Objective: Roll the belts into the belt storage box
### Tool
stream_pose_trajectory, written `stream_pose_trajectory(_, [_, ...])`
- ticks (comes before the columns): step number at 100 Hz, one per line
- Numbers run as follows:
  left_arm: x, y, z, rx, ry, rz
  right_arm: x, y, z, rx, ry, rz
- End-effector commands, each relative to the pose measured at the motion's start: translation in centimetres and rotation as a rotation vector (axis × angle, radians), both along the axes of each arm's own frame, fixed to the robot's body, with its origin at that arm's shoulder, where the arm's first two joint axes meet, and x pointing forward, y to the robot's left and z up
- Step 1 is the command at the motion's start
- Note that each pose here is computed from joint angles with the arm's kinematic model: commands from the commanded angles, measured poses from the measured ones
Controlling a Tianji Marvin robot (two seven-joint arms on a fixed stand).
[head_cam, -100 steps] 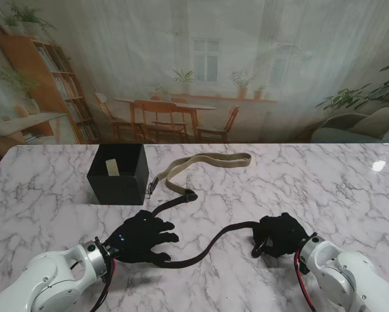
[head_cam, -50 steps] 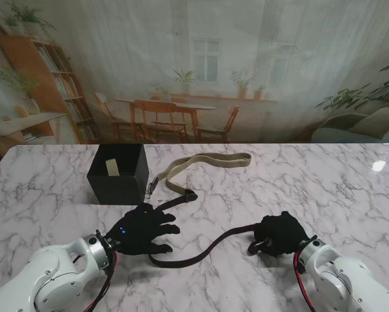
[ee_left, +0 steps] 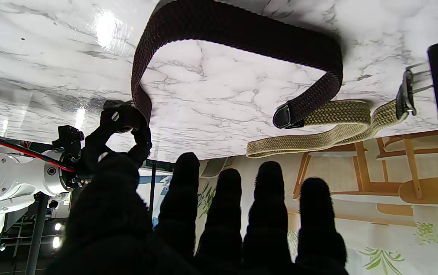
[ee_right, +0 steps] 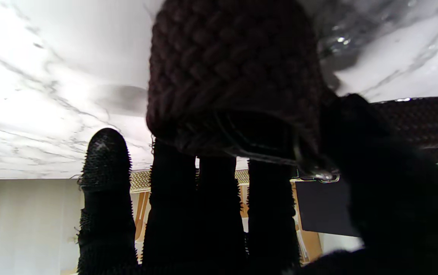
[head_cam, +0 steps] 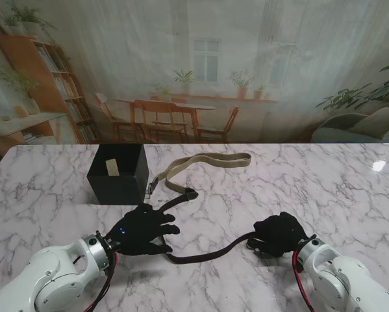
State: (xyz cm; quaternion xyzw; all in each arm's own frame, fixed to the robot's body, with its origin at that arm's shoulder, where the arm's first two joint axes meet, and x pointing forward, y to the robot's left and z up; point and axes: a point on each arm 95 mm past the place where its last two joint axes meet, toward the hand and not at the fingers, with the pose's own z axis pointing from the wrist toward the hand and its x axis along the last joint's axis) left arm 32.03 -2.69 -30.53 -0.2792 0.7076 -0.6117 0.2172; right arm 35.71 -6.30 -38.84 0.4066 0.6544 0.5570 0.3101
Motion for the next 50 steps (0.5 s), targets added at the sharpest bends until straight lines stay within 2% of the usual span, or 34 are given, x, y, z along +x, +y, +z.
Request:
stream_pose_trajectory(1, [-0.16,-0.07,-0.39,0.01,0.014,0.0,-0.22,0.02,-0.52,-0.01,0.008,-0.007])
stream_pose_trajectory(17, [-0.16,-0.02,-0.36,0.008,0.008,0.0,-0.22,-0.01,-0.54,-0.019,0.009,-0.004])
stream_pose_trajectory(50, [-0.09,-0.05,-0.43,0.008,0.006,0.001,-0.18,-0.21,-0.62,-0.05,-0.036,0.02])
